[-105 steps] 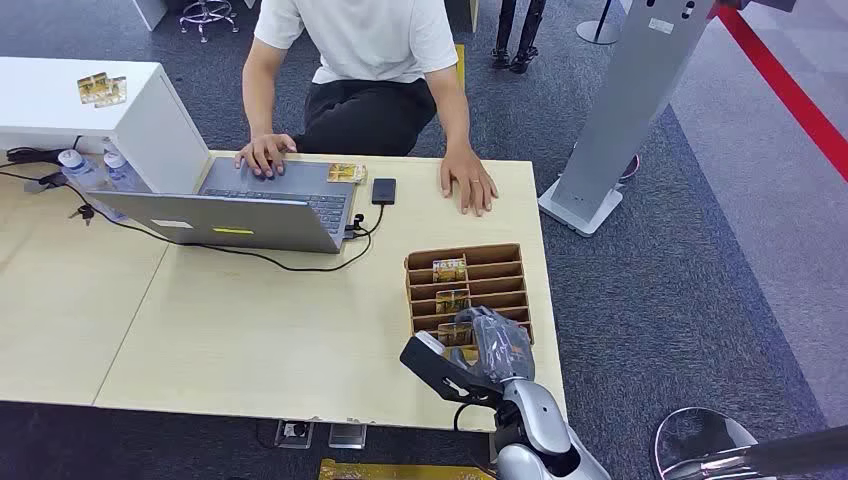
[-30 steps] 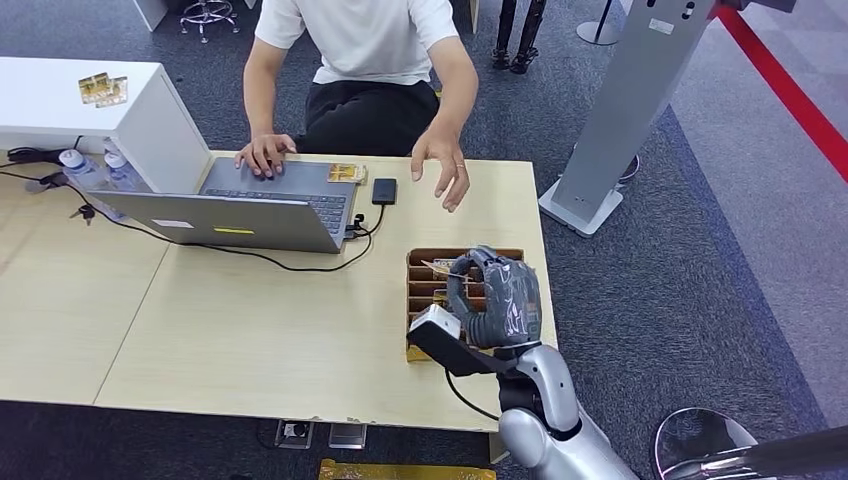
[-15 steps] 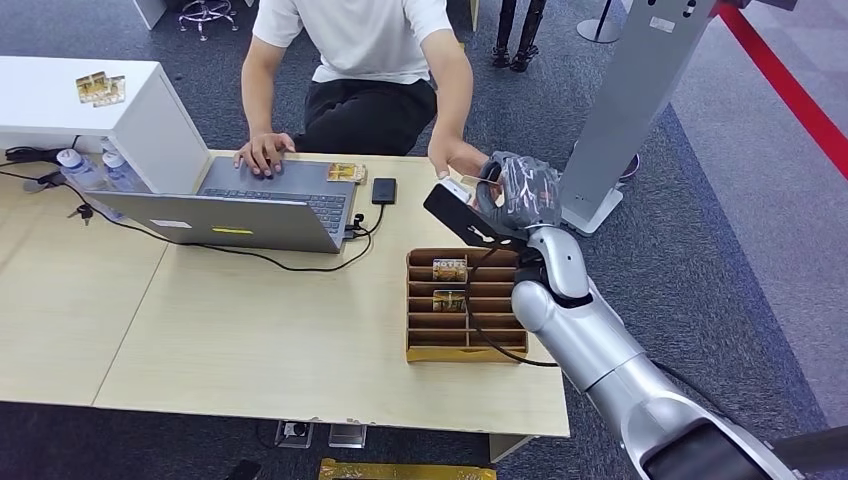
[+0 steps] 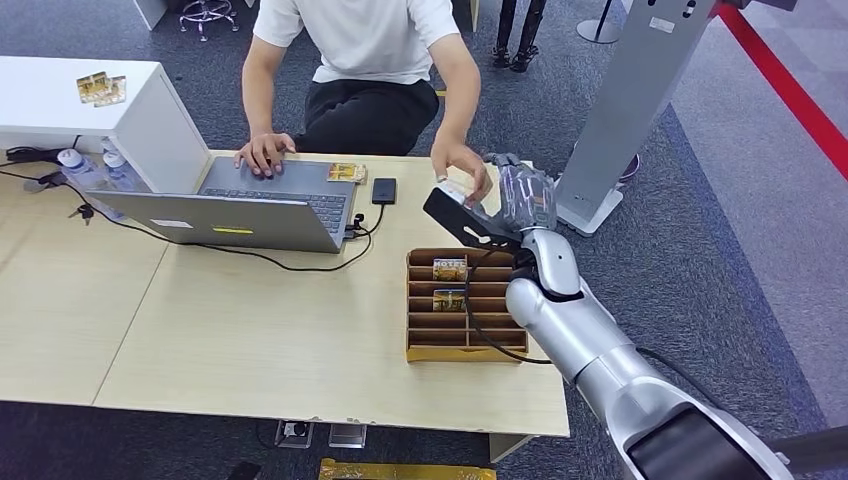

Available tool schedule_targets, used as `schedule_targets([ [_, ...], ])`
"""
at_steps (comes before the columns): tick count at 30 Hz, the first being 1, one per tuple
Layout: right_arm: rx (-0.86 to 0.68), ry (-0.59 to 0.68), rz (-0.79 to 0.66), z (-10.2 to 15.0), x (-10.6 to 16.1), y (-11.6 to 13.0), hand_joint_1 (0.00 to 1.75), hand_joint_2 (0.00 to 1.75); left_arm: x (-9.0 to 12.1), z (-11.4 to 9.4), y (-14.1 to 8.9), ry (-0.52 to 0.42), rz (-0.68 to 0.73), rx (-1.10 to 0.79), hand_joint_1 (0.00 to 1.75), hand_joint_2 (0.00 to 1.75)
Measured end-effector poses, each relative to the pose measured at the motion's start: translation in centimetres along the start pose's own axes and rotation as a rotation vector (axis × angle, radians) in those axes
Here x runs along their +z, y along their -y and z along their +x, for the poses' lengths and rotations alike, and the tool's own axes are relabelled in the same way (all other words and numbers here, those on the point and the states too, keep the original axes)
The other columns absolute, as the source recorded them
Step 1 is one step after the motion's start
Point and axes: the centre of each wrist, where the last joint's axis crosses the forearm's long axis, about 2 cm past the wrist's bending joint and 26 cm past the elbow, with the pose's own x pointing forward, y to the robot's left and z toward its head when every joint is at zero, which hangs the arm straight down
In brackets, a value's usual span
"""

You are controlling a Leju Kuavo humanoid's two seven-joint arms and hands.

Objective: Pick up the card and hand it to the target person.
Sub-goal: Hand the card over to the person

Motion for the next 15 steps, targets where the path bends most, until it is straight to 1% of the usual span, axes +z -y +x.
schedule_targets([
  [6,-0.012,0.003,-0.017,0.1,0.0,-0.1,0.0,1.75,0.0,-0.2,0.0,-0.002,0.008,0.019,0.0,1.75],
  [9,-0.045,0.002,-0.035,0.2,0.2,0.0,0.0,1.75,-0.1,-0.5,0.1,-0.004,0.014,0.032,0.0,1.75],
  [12,-0.097,-0.01,-0.048,0.2,1.0,0.1,0.0,1.75,-0.1,-1.1,0.2,-0.014,0.016,0.05,0.0,1.75],
  [15,-0.148,-0.042,-0.05,0.1,2.7,0.3,0.0,1.75,-0.2,-1.7,0.4,-0.029,0.014,0.065,0.0,1.75],
])
